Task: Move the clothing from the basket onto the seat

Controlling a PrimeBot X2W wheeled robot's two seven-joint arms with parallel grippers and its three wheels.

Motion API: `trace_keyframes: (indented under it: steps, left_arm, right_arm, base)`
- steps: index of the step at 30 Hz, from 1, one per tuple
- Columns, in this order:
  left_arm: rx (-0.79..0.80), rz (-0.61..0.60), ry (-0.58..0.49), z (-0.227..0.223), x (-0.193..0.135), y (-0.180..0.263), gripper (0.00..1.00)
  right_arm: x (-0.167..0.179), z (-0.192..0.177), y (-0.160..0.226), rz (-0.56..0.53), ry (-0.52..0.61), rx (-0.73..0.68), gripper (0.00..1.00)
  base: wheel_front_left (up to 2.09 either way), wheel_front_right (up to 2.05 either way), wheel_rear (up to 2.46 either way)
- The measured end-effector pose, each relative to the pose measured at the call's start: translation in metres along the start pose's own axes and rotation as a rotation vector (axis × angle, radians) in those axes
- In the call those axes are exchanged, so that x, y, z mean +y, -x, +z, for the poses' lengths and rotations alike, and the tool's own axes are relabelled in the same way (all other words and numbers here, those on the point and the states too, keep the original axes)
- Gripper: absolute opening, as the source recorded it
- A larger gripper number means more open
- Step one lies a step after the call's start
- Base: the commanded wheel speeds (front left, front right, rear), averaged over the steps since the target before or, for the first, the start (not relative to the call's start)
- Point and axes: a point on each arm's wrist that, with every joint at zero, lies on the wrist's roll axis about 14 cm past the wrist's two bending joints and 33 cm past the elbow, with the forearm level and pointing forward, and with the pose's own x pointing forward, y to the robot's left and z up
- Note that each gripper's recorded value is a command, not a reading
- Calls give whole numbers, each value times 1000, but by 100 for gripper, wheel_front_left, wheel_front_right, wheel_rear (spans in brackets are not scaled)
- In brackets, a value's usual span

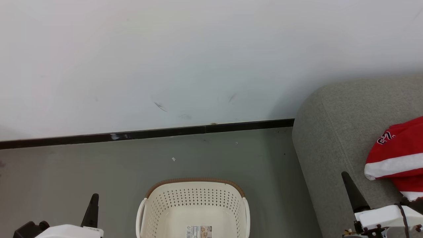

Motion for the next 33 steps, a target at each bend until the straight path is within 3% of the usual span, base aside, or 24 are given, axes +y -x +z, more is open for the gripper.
trace_keyframes:
  steps: [28,33]
  left_arm:
    - [14,-119,360,8,-19,-8,0]
    - [11,-137,386,11,-22,-9,0]
  right_arm:
    - [-4,10,-11,-16,-433,-2,0]
    - [-6,10,-12,-21,-474,-1,0]
  base:
    - [0,0,0]
    - [0,0,0]
